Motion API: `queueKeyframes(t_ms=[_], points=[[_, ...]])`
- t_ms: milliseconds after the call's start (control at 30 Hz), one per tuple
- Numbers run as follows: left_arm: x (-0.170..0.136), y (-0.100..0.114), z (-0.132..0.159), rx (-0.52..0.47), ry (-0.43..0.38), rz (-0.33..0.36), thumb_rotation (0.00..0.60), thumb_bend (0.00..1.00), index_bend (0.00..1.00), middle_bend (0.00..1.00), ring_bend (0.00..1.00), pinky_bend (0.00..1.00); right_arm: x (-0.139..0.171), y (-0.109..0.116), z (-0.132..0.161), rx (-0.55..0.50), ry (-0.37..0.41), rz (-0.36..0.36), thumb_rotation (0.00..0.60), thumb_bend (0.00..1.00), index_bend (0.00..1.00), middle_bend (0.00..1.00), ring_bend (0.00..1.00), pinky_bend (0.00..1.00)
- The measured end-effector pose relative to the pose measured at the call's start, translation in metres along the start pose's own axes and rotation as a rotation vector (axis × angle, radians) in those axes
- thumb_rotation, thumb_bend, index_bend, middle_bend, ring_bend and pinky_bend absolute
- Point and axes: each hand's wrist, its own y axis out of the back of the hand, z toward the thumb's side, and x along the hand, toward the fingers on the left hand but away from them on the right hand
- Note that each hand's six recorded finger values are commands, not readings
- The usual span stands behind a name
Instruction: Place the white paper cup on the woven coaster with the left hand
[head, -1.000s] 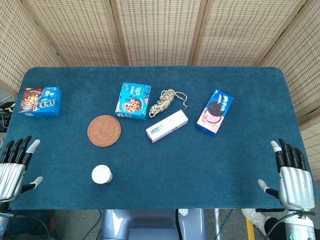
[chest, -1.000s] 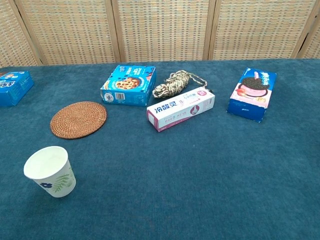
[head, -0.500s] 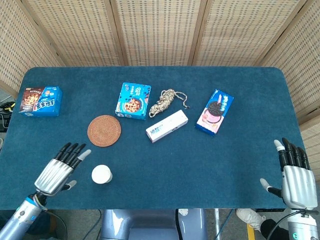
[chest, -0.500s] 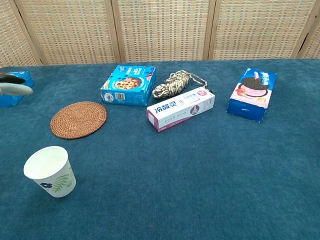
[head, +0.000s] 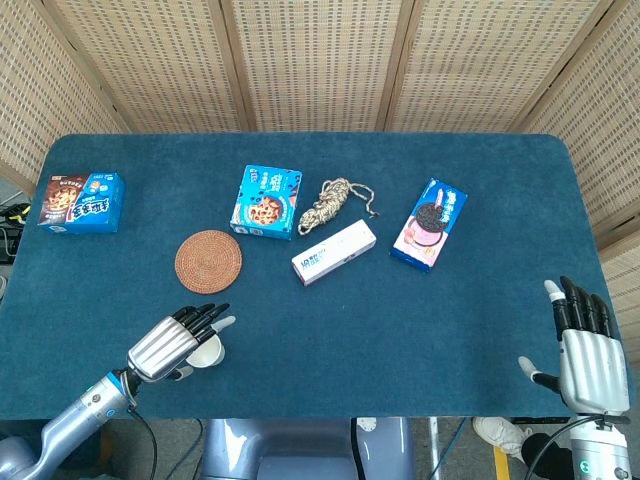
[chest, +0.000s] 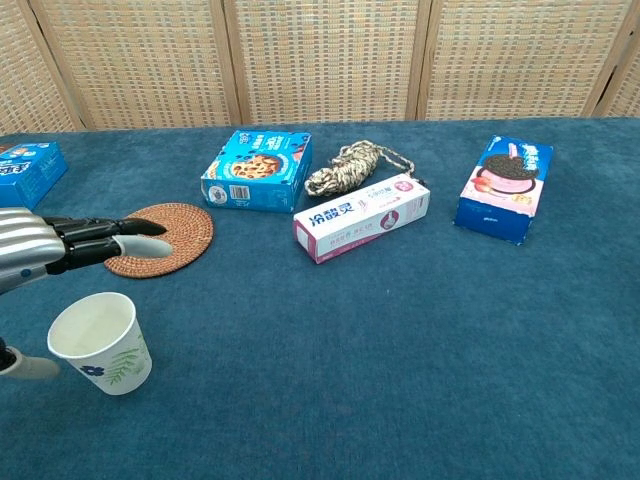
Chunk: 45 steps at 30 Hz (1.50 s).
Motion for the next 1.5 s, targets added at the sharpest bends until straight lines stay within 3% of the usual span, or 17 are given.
queueKeyframes(t_ms=[100, 233, 333, 633, 833, 1200, 1367, 1500], points=[[0.007, -0.006, 0.000, 0.006, -0.012, -0.014, 0.600, 0.00, 0.06, 0.19, 0.27, 0.32, 0.000, -0.001, 0.000, 0.001, -0.002, 0.002, 0.600, 0.00, 0.04, 0.00, 0.00, 0.00], [0.013, -0.012, 0.002, 0.000, -0.022, -0.020, 0.600, 0.00, 0.24, 0.40, 0.46, 0.42, -0.001, -0.001, 0.000, 0.001, -0.004, 0.000, 0.600, 0.00, 0.04, 0.00, 0.00, 0.00], [0.017, -0.013, 0.003, -0.011, -0.025, -0.012, 0.600, 0.00, 0.31, 0.47, 0.52, 0.44, -0.001, -0.001, -0.001, 0.000, -0.005, 0.001, 0.600, 0.00, 0.04, 0.00, 0.00, 0.00], [0.022, -0.009, -0.002, -0.028, -0.007, 0.035, 0.600, 0.00, 0.34, 0.49, 0.53, 0.44, -0.001, -0.001, -0.001, -0.001, -0.005, 0.003, 0.600, 0.00, 0.05, 0.00, 0.00, 0.00], [0.027, 0.006, -0.017, -0.081, 0.036, 0.078, 0.600, 0.00, 0.34, 0.48, 0.52, 0.44, -0.001, -0.004, 0.000, 0.002, -0.003, 0.010, 0.600, 0.00, 0.05, 0.00, 0.00, 0.00], [0.061, 0.059, -0.093, -0.262, 0.234, 0.167, 0.600, 0.00, 0.34, 0.48, 0.51, 0.44, -0.006, -0.007, -0.004, 0.007, -0.026, 0.021, 0.600, 0.00, 0.05, 0.00, 0.00, 0.00], [0.078, 0.063, -0.124, -0.312, 0.312, 0.146, 0.600, 0.00, 0.33, 0.47, 0.51, 0.44, -0.008, -0.007, -0.007, 0.000, -0.038, 0.022, 0.600, 0.00, 0.05, 0.00, 0.00, 0.00], [0.089, 0.057, -0.132, -0.357, 0.341, 0.124, 0.600, 0.00, 0.33, 0.47, 0.51, 0.44, -0.008, -0.007, -0.008, -0.007, -0.042, 0.022, 0.600, 0.00, 0.05, 0.00, 0.00, 0.00]])
